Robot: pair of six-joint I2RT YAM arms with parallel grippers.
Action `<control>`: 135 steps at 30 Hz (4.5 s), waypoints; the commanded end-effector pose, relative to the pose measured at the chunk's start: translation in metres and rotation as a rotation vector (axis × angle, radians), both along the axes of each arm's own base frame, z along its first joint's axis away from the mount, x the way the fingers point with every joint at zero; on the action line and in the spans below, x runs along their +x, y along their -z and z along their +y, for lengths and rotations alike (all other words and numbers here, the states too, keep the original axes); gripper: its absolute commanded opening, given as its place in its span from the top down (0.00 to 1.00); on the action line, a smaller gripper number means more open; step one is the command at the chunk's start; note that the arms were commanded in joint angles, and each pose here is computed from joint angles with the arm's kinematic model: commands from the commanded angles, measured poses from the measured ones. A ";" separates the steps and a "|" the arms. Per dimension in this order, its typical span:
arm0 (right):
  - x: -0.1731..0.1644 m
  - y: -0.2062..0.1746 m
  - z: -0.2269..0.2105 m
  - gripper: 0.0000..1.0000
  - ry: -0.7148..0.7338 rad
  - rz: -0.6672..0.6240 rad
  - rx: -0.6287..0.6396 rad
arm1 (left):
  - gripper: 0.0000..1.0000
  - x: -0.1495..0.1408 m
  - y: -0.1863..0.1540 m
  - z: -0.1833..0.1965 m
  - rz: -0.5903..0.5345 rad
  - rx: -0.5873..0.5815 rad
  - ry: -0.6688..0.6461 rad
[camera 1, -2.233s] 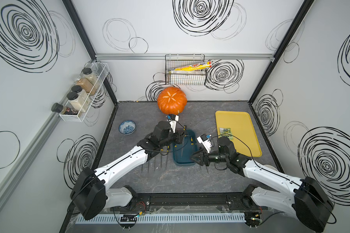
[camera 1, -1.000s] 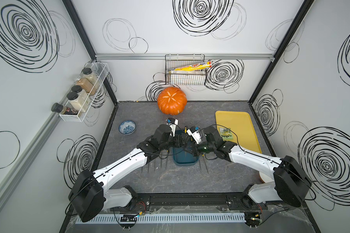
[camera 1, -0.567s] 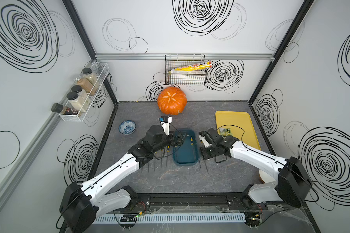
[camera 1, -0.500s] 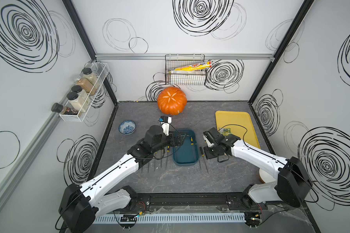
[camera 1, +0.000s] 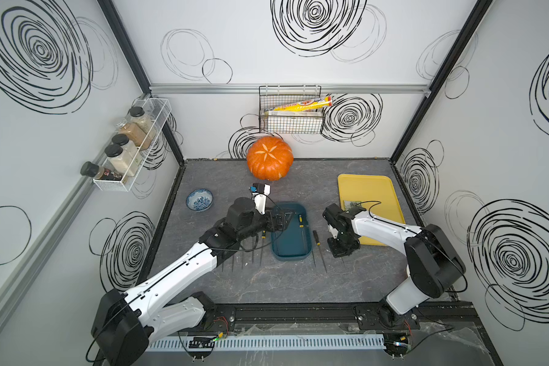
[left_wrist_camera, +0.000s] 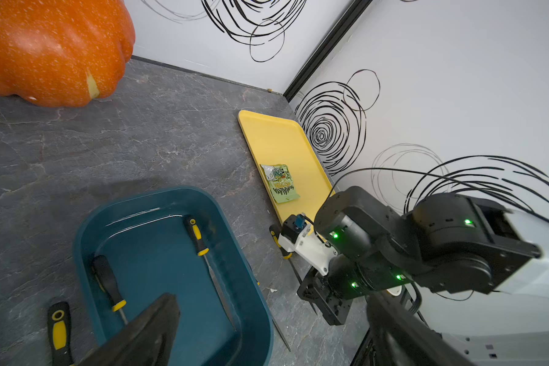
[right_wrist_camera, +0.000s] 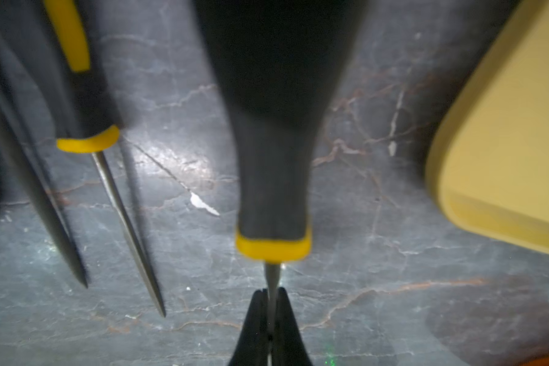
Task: Take the file tool out of the storage box
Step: Place the file tool at the center of the board, then pick up the file tool from the storage box.
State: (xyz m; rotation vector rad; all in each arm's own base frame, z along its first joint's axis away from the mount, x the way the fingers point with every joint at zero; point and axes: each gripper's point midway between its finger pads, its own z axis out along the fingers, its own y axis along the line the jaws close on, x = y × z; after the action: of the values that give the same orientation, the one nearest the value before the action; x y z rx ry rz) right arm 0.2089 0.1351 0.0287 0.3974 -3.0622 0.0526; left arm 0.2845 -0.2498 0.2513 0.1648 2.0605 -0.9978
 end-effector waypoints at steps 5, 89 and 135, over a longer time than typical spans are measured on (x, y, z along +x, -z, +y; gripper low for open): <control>-0.005 0.008 0.019 1.00 -0.053 0.095 0.068 | 0.01 0.003 -0.001 -0.005 -0.013 -0.012 0.019; 0.009 -0.145 0.074 0.71 -0.012 -0.565 0.894 | 0.45 0.066 0.198 -0.058 0.393 0.607 -0.052; 0.000 -0.107 0.084 0.67 -0.090 -0.569 0.978 | 0.87 0.074 0.121 -0.068 0.205 0.443 -0.017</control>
State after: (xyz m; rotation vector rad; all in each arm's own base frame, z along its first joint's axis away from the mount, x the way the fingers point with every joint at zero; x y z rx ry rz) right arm 0.2080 0.2164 0.1319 0.6152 -3.3503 -1.5635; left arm 0.3441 -0.3029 0.0585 0.2714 2.6652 -0.3727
